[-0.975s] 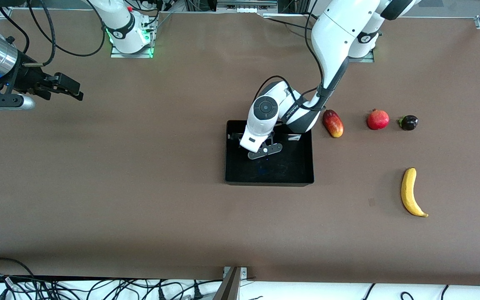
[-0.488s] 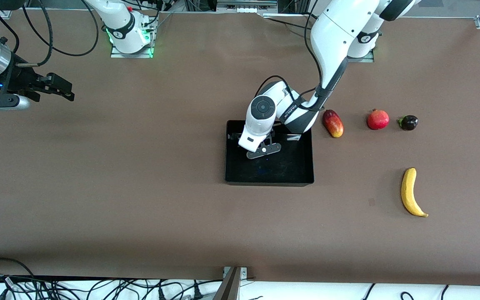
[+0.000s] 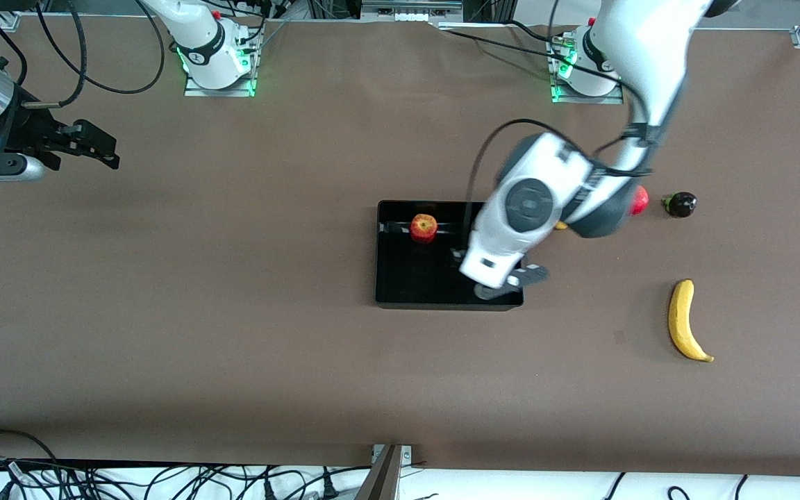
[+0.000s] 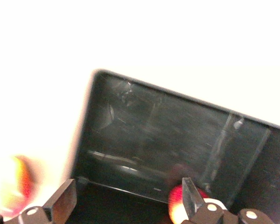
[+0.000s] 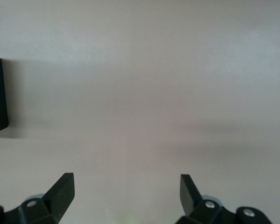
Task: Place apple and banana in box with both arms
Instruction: 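Move the left gripper to the yellow banana and grasp it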
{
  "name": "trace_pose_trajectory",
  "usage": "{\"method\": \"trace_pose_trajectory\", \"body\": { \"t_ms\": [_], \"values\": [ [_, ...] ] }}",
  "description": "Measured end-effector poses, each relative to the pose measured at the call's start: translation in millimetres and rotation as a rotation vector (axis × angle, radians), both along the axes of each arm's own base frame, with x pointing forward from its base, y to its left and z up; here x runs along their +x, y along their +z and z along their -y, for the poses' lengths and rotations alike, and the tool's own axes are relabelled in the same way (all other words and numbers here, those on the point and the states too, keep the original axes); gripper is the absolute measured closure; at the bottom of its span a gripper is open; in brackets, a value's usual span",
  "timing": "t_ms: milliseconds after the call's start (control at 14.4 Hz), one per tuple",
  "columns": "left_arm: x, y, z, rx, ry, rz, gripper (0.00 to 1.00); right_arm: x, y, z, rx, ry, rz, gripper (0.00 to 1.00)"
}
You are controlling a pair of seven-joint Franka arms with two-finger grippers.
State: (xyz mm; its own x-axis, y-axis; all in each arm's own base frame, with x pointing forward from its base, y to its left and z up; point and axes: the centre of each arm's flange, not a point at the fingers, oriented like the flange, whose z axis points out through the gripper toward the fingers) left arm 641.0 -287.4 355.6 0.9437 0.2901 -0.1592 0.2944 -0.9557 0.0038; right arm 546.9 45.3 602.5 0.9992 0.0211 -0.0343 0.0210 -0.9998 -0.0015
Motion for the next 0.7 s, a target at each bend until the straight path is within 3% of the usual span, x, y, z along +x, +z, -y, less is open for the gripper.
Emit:
{"method": "trace_pose_trajectory", "body": {
  "t_ms": [209,348,697],
  "values": [
    [45,-6,-156,0.011,-0.149,0.010,0.00,1,8,2,-0.009,-0.001,0.017,0.00],
    [61,-21,-245,0.034,-0.245,0.034,0.00,1,11,3,-0.008,-0.002,0.025,0.00],
    [79,-79,-362,0.055,-0.458,0.150,0.00,4,16,-2,-0.006,0.006,0.058,0.00]
  ]
}}
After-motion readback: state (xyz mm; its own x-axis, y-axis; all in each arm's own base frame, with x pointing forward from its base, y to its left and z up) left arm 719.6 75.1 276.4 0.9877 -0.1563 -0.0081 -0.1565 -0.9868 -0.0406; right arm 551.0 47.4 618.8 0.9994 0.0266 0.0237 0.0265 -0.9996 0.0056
